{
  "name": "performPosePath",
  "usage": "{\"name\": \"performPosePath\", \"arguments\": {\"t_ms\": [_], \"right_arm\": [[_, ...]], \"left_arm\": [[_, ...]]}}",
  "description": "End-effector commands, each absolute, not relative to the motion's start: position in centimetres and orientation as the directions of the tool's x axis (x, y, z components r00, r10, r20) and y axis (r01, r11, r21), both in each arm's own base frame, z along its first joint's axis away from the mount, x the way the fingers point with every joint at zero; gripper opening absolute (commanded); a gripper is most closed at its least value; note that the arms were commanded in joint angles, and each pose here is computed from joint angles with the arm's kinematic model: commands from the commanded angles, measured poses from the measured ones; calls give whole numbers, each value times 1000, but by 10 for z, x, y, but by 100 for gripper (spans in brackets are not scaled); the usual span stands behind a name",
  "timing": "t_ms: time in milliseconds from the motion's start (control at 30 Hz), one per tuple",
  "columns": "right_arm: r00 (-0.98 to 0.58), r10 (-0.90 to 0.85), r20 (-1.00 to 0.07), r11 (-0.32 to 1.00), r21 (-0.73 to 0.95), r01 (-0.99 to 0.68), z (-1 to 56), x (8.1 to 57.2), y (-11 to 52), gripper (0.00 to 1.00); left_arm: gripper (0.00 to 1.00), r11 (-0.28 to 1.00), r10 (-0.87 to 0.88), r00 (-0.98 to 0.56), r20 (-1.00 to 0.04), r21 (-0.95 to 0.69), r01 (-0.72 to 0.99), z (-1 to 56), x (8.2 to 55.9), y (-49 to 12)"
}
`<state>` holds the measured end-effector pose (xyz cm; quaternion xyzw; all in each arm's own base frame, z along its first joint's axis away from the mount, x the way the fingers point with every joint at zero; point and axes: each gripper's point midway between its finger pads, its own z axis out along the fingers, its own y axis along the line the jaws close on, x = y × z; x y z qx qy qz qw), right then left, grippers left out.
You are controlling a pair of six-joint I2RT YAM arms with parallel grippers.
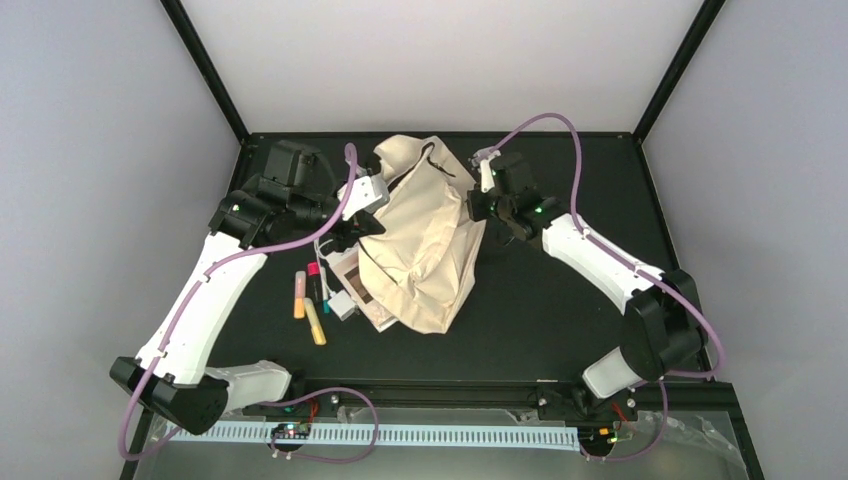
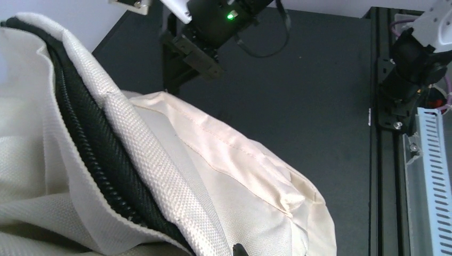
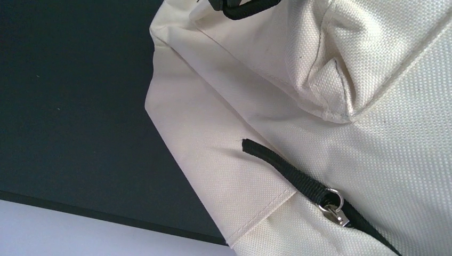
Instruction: Pack the student bag
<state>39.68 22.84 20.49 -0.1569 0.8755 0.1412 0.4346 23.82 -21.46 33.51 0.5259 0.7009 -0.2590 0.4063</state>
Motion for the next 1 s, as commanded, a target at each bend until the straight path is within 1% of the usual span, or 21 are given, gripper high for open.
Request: {"name": "performPosePath", "arguments": {"t_ms": [0, 167, 233, 300, 367, 500, 633, 667, 767, 867, 967], "right_arm": [[-597, -137, -791, 960, 43, -278, 192, 424, 191, 1], [-552, -111, -827, 955, 66, -291, 223, 434, 191, 1], [-501, -125, -856, 914, 97, -393, 241, 429, 209, 1], [-444, -137, -886, 847, 127, -515, 254, 417, 235, 1], [-432, -144, -890, 810, 145, -569, 257, 411, 250, 1], [-469, -137, -873, 844, 145, -516, 242, 425, 242, 1], [-523, -74, -849, 878, 193, -438, 222, 449, 221, 1], [-531, -63, -845, 887, 196, -418, 219, 456, 216, 1], [-533, -35, -846, 902, 203, -381, 224, 466, 204, 1], [-529, -9, -849, 910, 213, -357, 233, 470, 189, 1], [-542, -12, -840, 923, 199, -329, 229, 472, 172, 1]], "left_arm": [[2, 188, 464, -46, -884, 48, 981, 369, 198, -218], [2, 132, 454, -31, -891, 33, 991, 372, 185, -223], [1, 117, 433, -37, -901, 15, 993, 375, 182, -229], [1, 109, 415, -51, -908, -6, 994, 375, 184, -236], [2, 90, 399, -61, -915, -27, 996, 376, 186, -244], [2, -12, 359, -70, -931, -79, 997, 390, 166, -253], [2, -97, 333, -28, -943, -64, 993, 402, 137, -255], [2, -135, 324, -31, -946, -79, 988, 406, 127, -255], [2, -223, 303, -6, -953, -77, 972, 413, 105, -248], [2, -221, 311, 18, -950, -54, 974, 413, 96, -239], [1, -188, 327, 8, -945, -57, 980, 411, 99, -237]]}}
